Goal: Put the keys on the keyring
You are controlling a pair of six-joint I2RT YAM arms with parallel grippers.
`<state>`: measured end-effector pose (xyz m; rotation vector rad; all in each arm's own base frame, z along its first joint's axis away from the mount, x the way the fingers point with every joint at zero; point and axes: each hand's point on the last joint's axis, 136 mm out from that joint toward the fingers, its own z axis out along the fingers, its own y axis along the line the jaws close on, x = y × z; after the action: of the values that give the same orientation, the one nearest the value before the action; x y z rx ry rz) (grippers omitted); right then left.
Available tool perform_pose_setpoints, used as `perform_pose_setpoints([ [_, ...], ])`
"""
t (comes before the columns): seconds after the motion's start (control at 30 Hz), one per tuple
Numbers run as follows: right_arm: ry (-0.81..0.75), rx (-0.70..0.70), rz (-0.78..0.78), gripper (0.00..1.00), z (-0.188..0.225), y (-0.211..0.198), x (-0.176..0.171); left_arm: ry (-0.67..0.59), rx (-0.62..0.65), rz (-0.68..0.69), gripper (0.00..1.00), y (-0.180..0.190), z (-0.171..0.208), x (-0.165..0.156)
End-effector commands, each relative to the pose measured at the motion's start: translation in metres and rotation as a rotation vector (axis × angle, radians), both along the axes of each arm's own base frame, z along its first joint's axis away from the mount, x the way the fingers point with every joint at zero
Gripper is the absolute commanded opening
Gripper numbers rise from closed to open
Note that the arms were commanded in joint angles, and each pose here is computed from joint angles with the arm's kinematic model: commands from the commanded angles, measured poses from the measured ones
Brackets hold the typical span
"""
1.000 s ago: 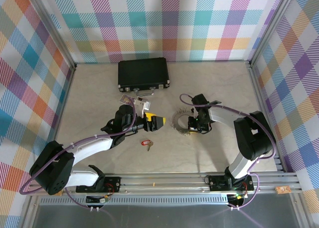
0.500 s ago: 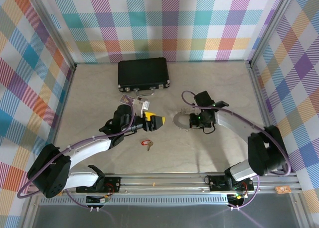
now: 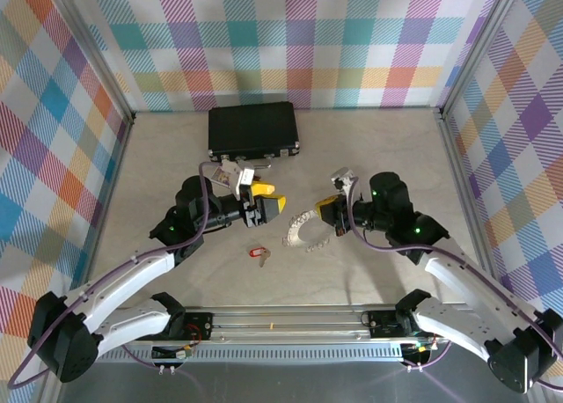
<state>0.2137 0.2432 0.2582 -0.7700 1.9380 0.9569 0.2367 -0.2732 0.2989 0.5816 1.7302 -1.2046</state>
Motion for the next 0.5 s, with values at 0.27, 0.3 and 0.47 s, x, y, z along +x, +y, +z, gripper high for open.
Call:
perform_pose_setpoints([
  [0.27,-0.289,0.270,0.339,0.00,0.089,0.028,-0.043,-0.104,-0.043,-0.113,0.53,0.004,0.035,-0.034],
  [0.3,-0.301,0.296,0.347,0.00,0.094,0.028,-0.044,-0.118,-0.059,-0.144,0.51,0.002,0.037,-0.042],
  [0.47,-0.336,0.407,0.431,0.00,0.122,0.031,-0.057,-0.200,-0.120,-0.297,0.49,-0.005,0.050,-0.081],
])
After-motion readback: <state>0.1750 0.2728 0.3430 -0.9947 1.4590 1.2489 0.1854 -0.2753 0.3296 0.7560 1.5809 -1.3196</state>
